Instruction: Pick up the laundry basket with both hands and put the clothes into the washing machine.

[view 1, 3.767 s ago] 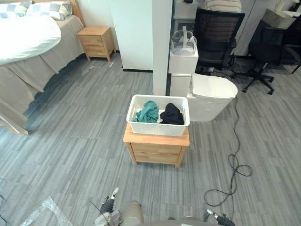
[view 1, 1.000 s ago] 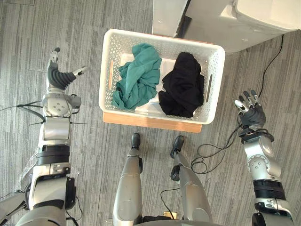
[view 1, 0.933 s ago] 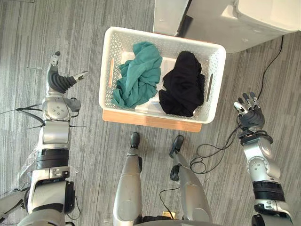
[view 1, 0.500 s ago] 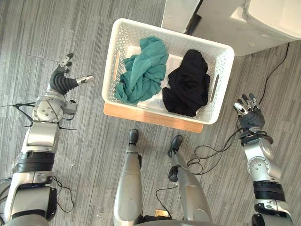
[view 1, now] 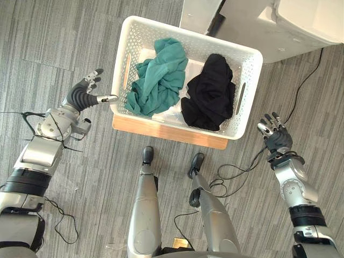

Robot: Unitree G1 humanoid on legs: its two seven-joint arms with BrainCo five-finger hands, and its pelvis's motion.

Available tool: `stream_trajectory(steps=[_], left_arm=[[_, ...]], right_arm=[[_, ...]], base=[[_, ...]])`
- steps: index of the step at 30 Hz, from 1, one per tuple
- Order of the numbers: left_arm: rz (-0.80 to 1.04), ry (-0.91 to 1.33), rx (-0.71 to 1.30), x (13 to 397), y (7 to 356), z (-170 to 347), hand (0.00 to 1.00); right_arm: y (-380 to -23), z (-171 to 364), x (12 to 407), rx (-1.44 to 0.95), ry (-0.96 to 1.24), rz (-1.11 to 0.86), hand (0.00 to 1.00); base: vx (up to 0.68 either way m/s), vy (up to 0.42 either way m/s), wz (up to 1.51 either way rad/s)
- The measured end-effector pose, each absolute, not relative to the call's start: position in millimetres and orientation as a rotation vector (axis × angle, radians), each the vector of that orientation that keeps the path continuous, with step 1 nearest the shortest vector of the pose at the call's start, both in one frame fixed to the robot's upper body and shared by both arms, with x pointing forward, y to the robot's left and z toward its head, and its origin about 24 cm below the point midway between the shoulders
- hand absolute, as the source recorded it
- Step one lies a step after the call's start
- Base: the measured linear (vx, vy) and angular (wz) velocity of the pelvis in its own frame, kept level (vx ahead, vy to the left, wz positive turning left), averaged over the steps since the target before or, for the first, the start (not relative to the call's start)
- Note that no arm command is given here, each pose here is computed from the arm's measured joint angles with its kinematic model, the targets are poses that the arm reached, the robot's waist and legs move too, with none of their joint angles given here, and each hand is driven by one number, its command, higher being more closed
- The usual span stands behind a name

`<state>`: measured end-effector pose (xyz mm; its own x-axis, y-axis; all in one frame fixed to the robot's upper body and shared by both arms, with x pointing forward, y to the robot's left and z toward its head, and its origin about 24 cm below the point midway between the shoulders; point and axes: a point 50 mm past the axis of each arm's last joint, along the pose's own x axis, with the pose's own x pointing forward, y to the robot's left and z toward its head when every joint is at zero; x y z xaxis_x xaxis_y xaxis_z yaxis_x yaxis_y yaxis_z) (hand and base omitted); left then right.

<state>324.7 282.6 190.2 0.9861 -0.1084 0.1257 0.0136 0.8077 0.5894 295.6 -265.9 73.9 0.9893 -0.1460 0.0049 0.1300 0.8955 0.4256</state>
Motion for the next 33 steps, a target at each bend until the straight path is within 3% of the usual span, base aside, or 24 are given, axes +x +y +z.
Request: stream_trajectory(steps=[33], left_arm=[[-0.04,-0.272,0.689,355,247,237,0.0]], right_arm=[[-253,64,296,0.478,-0.009,-0.143,0.0]], base=[[0.0,-0.004,-0.02]])
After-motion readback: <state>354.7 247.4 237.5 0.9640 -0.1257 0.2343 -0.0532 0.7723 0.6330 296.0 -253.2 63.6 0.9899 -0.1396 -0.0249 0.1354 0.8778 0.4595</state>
